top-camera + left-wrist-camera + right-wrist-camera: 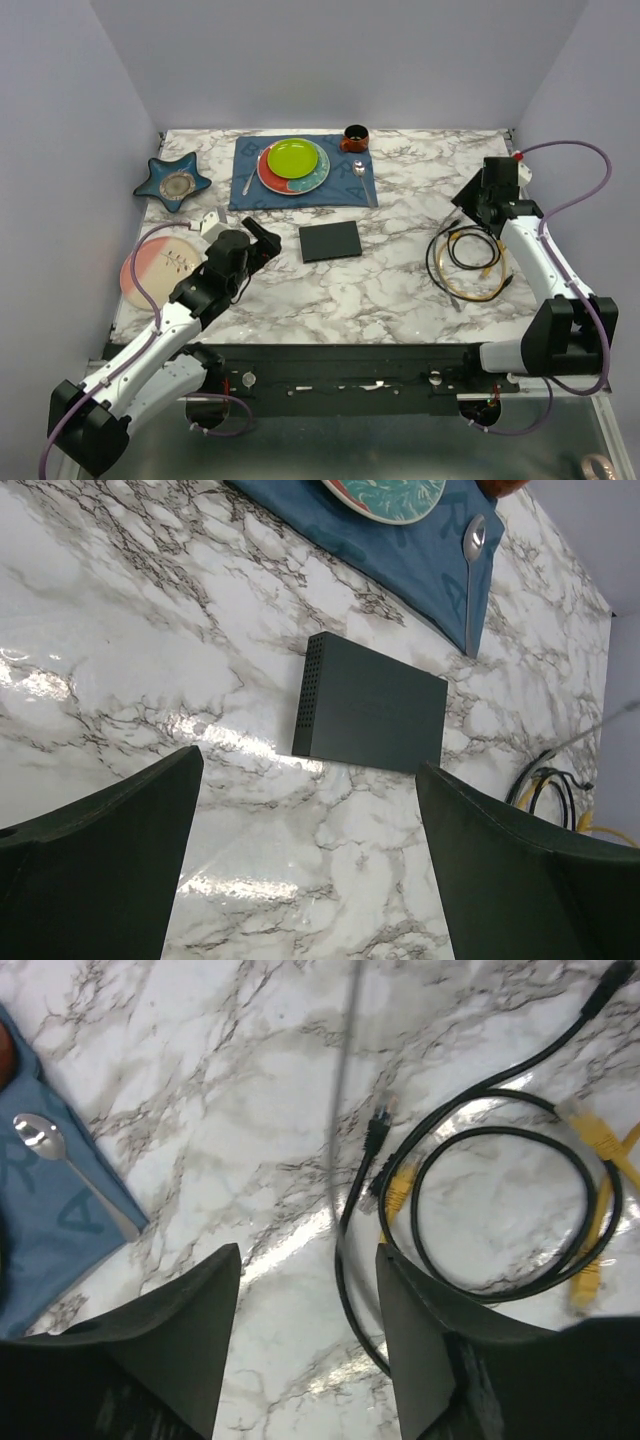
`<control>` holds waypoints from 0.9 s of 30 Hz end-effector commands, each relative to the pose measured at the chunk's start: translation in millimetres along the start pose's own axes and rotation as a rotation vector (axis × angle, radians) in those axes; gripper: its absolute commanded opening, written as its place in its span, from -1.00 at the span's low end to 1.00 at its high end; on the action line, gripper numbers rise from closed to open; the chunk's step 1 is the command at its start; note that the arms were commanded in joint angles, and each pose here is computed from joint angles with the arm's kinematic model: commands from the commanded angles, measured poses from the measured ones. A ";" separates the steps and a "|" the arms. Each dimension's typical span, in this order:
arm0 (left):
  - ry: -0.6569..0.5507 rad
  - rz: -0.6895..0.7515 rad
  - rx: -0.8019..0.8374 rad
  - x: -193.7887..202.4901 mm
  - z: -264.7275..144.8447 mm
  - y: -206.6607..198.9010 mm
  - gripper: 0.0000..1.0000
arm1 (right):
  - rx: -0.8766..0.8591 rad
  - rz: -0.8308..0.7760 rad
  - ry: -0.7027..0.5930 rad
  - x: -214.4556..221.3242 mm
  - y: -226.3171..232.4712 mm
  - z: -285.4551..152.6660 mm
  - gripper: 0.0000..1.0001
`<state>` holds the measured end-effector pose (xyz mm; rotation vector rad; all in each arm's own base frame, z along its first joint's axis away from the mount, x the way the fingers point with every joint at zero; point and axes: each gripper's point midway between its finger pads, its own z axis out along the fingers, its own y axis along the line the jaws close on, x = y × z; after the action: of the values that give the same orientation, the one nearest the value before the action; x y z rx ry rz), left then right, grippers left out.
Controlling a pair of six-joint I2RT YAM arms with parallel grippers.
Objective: Pull the plug from the switch port
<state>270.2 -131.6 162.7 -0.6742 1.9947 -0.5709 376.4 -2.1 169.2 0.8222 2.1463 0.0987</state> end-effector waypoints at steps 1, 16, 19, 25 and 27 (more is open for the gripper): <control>0.007 0.027 0.027 4.3 -5.9 5.5 0.98 | -0.277 -0.027 0.021 5.3 56.1 -20.3 0.33; 0.109 0.141 -0.104 15.5 0.7 18.9 0.98 | -0.809 -0.554 -0.110 135.1 172.8 -162.9 0.38; 0.134 0.154 -0.112 19.5 1.3 19.6 0.98 | -0.835 -0.629 -0.127 166.1 179.9 -186.0 0.40; 0.137 0.175 -0.097 20.6 -1.8 21.4 0.97 | -0.810 -0.626 -0.130 177.0 169.0 -176.5 0.41; 0.142 0.183 -0.111 22.5 -1.2 25.7 0.97 | -0.803 -0.645 -0.133 179.5 165.6 -173.4 0.41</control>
<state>257.7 -129.7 132.2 -0.5521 2.1911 -0.4238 244.8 281.4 216.9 -0.3603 1.9470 0.5937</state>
